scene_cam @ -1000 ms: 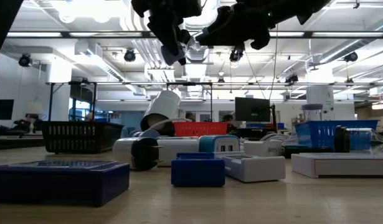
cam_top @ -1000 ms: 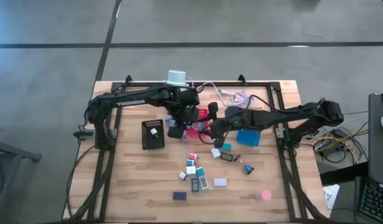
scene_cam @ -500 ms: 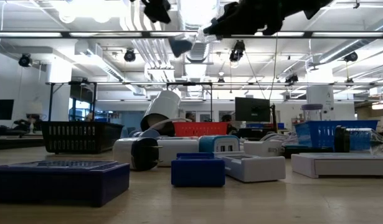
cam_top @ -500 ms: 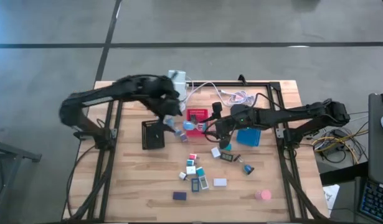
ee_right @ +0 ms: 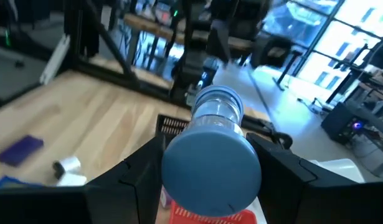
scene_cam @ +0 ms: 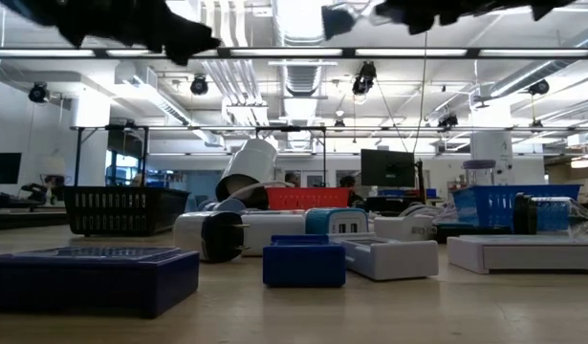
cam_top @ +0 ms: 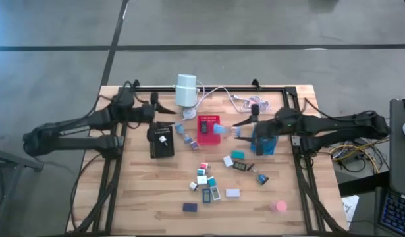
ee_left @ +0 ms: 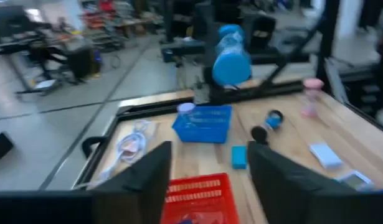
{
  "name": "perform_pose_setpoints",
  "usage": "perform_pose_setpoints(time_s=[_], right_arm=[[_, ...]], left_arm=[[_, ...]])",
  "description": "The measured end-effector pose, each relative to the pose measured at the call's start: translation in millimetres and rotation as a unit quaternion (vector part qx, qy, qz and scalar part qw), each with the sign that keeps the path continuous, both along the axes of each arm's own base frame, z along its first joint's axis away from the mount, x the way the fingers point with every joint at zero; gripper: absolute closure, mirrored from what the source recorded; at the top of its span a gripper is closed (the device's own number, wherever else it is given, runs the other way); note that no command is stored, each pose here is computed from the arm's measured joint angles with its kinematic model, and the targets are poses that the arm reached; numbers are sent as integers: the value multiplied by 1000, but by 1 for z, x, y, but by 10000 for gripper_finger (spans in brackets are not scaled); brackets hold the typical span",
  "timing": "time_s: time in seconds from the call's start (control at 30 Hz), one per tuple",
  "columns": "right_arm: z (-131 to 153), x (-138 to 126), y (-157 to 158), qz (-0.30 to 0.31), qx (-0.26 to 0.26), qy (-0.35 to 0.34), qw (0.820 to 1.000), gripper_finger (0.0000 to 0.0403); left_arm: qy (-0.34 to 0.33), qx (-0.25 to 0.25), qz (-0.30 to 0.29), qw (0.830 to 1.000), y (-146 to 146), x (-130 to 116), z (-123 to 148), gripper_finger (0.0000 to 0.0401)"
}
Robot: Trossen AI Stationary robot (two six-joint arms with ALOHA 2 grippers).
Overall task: Pick & Place Office items
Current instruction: Put the bottom light blue hourglass into the blue basket
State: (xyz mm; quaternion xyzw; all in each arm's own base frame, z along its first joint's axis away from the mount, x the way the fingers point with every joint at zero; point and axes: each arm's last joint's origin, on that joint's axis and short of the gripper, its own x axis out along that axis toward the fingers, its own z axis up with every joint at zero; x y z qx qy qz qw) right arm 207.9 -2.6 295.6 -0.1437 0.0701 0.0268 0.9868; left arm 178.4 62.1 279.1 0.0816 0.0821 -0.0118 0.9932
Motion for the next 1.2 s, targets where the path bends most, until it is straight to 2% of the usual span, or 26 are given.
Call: perform_pose_setpoints(time_s=[0.13, 0.2, 0.43, 0.6, 0.77, 0.97, 1.07, 1.2], right_arm=[[4, -26, 1, -4, 30, -29, 999, 211], [6, -38, 1, -6, 51, -29, 998, 211], [23, -82, -1, -69, 111, -9, 991, 211], [48, -110, -4, -149, 165, 38, 974, 211], [74, -122, -6, -217, 217, 138, 942, 211], [83, -128, -4, -265, 241, 311, 880, 211], [82, -120, -4, -279, 253, 349, 858, 211], [73, -99, -4, -283, 251, 388, 841, 211]], left_arm=[[-19, -18, 6, 1000, -4, -11, -26, 349], [-27, -14, 6, 1000, -5, -15, -38, 386], [-31, 2, 1, 1000, -11, -29, -71, 392], [-42, 25, -1, 999, -14, -35, -74, 397], [-77, 40, -2, 996, -15, -39, -59, 392], [-90, 57, -2, 994, -16, -41, -54, 396], [-90, 73, -3, 993, -16, -41, -54, 395], [-89, 76, -3, 993, -16, -41, -55, 392]])
